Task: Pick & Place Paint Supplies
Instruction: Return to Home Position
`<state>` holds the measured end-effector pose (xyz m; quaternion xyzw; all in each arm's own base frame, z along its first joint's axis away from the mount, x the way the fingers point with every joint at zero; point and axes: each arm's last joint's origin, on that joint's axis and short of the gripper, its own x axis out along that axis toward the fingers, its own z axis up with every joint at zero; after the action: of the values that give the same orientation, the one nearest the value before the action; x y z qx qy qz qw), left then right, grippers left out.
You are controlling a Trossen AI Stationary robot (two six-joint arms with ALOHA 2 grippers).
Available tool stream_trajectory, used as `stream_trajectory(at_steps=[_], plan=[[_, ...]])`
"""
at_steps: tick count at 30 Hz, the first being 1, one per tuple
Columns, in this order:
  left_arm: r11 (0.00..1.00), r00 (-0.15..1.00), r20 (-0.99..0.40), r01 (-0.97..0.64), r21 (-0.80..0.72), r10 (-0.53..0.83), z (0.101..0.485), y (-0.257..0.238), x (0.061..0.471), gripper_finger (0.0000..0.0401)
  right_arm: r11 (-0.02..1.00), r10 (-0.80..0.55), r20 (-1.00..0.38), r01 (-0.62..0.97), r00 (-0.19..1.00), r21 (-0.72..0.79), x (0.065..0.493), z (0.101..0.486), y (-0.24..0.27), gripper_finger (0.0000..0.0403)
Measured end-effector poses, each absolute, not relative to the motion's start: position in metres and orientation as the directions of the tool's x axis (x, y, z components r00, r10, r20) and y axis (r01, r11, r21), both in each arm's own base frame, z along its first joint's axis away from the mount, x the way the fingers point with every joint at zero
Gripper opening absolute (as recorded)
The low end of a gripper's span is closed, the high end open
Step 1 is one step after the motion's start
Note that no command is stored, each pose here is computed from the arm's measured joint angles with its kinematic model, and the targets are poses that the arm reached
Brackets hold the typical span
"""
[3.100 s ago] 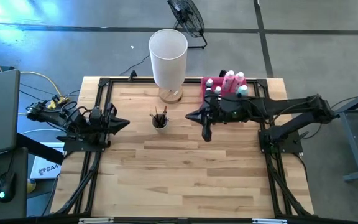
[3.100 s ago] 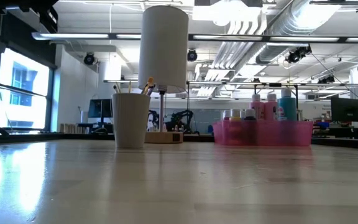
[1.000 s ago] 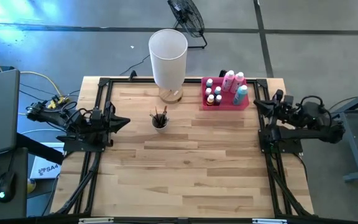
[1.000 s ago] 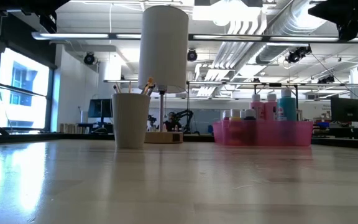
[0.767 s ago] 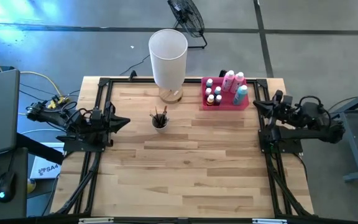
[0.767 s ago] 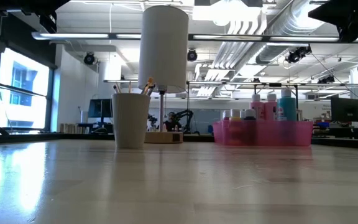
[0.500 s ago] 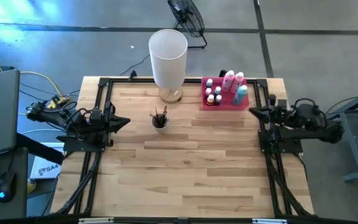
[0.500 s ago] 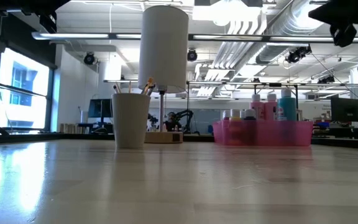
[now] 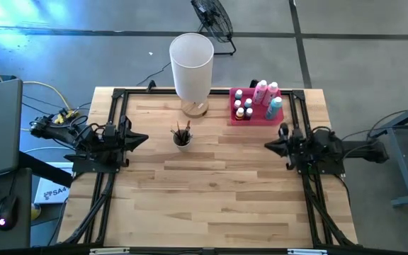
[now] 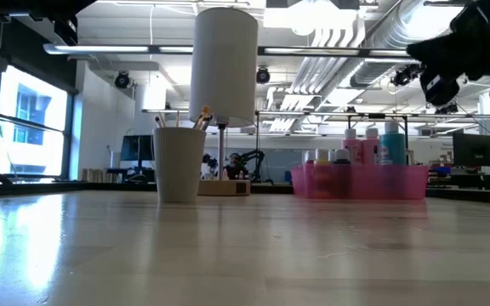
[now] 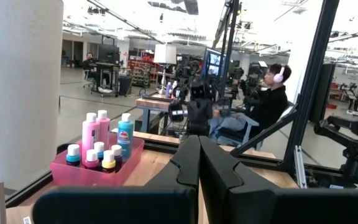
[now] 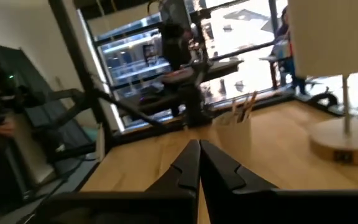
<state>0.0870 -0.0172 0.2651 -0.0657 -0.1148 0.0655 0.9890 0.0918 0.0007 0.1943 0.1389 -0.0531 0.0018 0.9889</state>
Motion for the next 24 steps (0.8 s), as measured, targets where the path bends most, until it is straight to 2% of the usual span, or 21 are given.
stream_trajectory(at_steps=[4,7,11,17,24], plan=[[0.983,0.965,0.218,-0.114,-0.145,0.145,0.265,-0.017,0.087,0.0,0.954,0.062,0.094,-0.087,0.994,0.286,0.097,0.175,0.003,0.0002],[0.983,0.965,0.218,-0.115,-0.145,0.145,0.265,-0.017,0.087,0.0,0.949,0.128,0.102,-0.152,0.986,0.275,0.097,0.176,0.005,0.0002],[0.983,0.965,0.218,-0.114,-0.145,0.145,0.265,-0.017,0.087,0.0,0.948,0.151,0.059,-0.161,0.987,0.274,0.097,0.172,0.005,0.0002],[0.983,0.966,0.215,-0.115,-0.143,0.144,0.265,-0.017,0.087,0.0,0.964,0.142,0.036,-0.147,0.989,0.223,0.098,0.169,0.005,0.0002],[0.984,0.968,0.208,-0.114,-0.139,0.142,0.264,-0.017,0.087,0.0,0.966,0.023,0.01,-0.025,1.0,0.258,0.098,0.167,0.002,0.0002]])
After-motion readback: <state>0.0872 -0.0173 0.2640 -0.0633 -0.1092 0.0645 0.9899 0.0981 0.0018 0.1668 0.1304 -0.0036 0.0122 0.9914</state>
